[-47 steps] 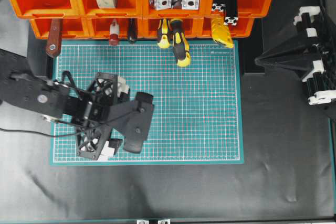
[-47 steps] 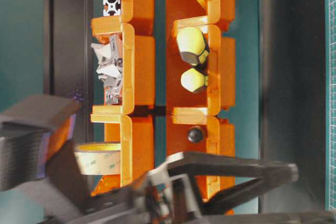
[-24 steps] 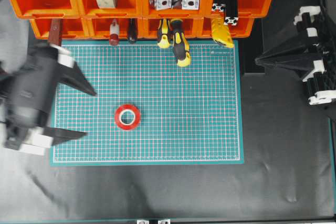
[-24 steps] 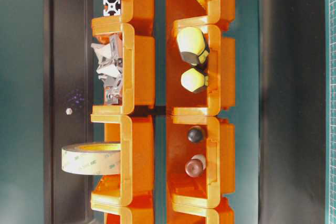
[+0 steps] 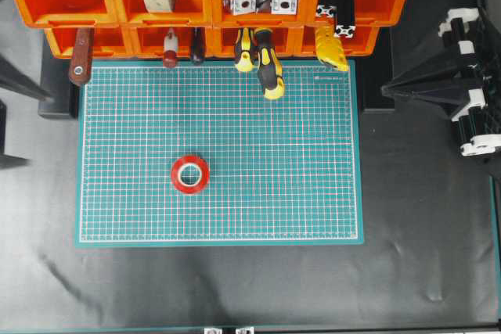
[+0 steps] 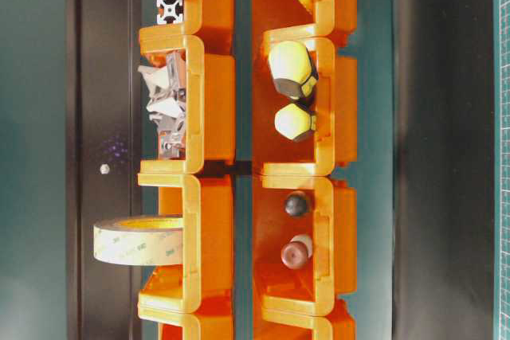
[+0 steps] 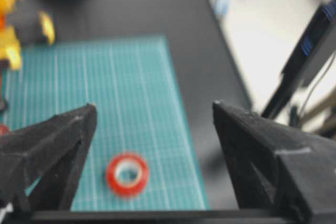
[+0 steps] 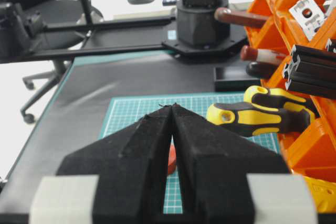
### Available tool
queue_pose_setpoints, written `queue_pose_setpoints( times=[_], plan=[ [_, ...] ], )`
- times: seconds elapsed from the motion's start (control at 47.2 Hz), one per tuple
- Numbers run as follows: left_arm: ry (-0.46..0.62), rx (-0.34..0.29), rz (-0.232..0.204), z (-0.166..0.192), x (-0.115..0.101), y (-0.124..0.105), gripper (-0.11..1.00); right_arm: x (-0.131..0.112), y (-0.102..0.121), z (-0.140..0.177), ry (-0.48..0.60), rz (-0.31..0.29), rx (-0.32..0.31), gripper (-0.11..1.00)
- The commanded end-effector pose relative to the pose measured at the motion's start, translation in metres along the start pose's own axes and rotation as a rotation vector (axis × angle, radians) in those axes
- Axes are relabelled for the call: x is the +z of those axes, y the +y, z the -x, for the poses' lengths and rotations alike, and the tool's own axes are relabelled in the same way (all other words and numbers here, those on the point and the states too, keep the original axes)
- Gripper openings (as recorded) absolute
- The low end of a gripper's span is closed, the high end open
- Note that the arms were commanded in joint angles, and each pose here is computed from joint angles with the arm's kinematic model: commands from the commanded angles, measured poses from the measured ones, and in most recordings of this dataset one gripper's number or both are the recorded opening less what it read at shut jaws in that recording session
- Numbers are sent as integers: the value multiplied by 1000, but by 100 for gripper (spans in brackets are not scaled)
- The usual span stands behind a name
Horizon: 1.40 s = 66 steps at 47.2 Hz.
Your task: Pick vinyl tape from container rack with left arm.
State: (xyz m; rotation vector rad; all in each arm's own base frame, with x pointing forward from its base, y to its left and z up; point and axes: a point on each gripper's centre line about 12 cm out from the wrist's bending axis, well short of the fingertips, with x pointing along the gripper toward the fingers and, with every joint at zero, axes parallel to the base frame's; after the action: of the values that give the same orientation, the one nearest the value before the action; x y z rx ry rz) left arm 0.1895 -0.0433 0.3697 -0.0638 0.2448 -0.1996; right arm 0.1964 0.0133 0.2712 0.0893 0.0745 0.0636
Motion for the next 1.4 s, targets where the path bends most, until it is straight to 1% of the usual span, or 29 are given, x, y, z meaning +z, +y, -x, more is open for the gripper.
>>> queue_pose_setpoints(
  times=[0.0,0.085,0.212,0.382,0.466,0.573,0.742,1.018,1.378],
  plan=[
    [-141,-36,0,18,1,-3,85,8,1,-1,-27,-3,4,1],
    [-196,-48,-14,26,-6,-3,85,8,1,-1,-23,-3,3,1],
    [-188,-44,-18,30,-20,-1,85,10,1,0,-35,-1,4,1],
    [-196,-28,-16,37,-29,3,85,14,2,3,-59,-2,7,1],
    [-204,-21,-14,40,-30,4,85,16,1,4,-63,-2,5,1],
    [-203,-19,0,43,-32,5,85,16,1,4,-67,-2,6,1],
    [-174,-13,-4,42,-36,5,85,16,1,4,-66,-3,6,1],
    [-174,-11,-4,41,-36,6,85,18,2,3,-89,-3,7,1],
    [-168,-6,-4,40,-37,7,85,17,2,3,-85,-3,9,1]
  ],
)
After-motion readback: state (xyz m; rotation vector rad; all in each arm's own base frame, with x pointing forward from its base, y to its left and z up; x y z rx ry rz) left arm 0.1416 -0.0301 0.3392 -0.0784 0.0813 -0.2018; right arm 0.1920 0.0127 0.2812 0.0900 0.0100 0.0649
